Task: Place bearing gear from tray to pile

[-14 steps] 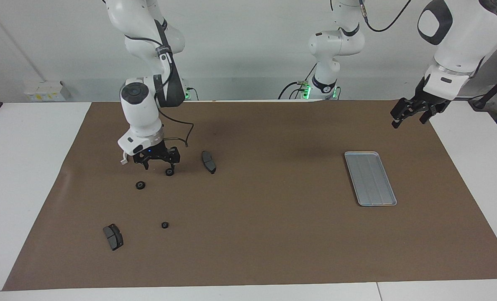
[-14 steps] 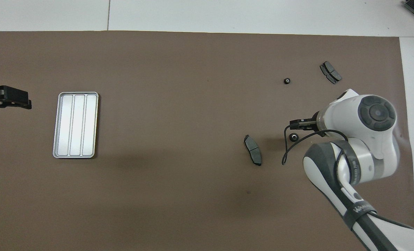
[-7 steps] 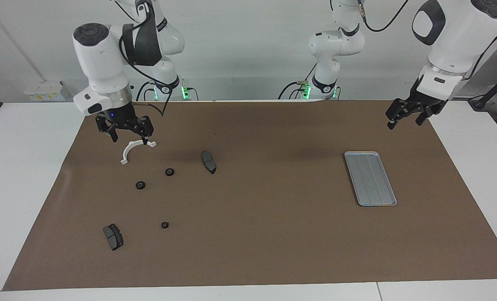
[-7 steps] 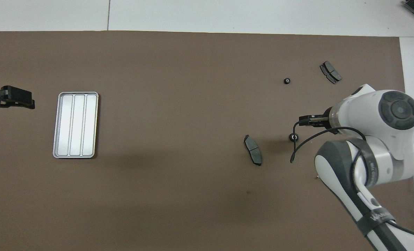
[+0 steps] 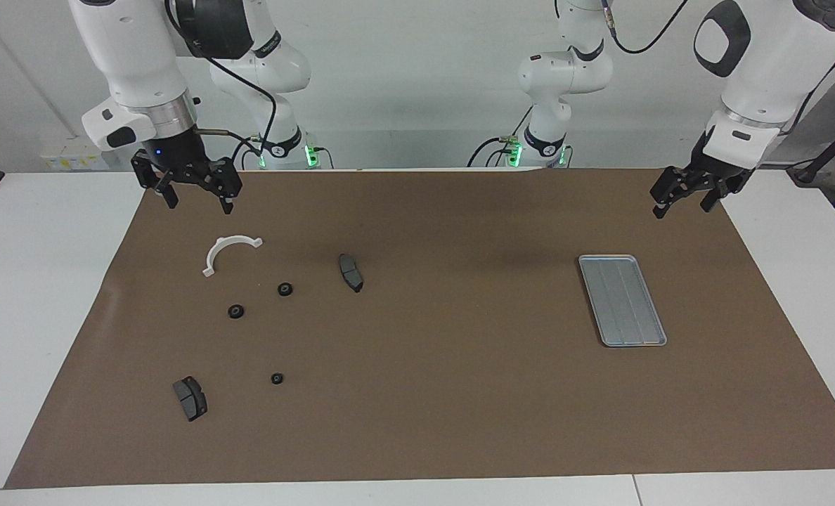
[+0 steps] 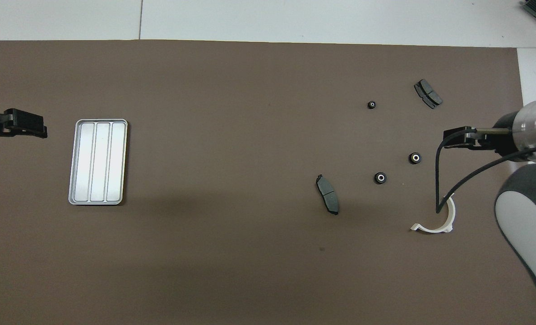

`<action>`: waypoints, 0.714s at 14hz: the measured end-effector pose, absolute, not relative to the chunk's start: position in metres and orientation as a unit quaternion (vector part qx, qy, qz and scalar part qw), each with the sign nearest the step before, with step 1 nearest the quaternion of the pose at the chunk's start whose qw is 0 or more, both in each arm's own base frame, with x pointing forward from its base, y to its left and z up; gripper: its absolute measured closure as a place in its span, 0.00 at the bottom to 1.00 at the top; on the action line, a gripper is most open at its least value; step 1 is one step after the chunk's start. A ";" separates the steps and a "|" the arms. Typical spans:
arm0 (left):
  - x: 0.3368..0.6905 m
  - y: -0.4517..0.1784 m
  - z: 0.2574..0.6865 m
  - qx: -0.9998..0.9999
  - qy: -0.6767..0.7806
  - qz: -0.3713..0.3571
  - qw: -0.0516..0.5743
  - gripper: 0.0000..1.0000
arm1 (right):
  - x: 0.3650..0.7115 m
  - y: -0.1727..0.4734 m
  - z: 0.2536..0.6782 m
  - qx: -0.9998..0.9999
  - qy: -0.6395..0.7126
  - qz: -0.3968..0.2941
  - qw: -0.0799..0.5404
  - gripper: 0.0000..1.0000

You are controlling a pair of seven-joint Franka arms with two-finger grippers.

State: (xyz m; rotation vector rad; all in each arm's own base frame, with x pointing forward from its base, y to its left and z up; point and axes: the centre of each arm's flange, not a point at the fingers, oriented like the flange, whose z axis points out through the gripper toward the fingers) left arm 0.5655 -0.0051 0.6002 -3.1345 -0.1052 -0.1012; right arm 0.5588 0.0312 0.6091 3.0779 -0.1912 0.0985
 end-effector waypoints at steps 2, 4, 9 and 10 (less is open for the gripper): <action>0.565 -0.011 0.600 -0.999 -0.027 -0.032 0.002 0.00 | 0.559 0.032 0.610 0.998 -0.059 0.015 0.030 0.00; 0.565 -0.022 0.599 -0.999 -0.018 -0.029 0.002 0.00 | 0.556 0.035 0.608 0.998 -0.056 0.000 0.030 0.00; 0.562 -0.043 0.597 -1.000 0.001 -0.022 0.002 0.00 | 0.547 0.039 0.609 0.998 -0.052 -0.021 0.033 0.00; 0.562 -0.043 0.597 -1.000 0.001 -0.021 0.002 0.00 | 0.546 0.039 0.610 0.998 -0.050 -0.020 0.031 0.00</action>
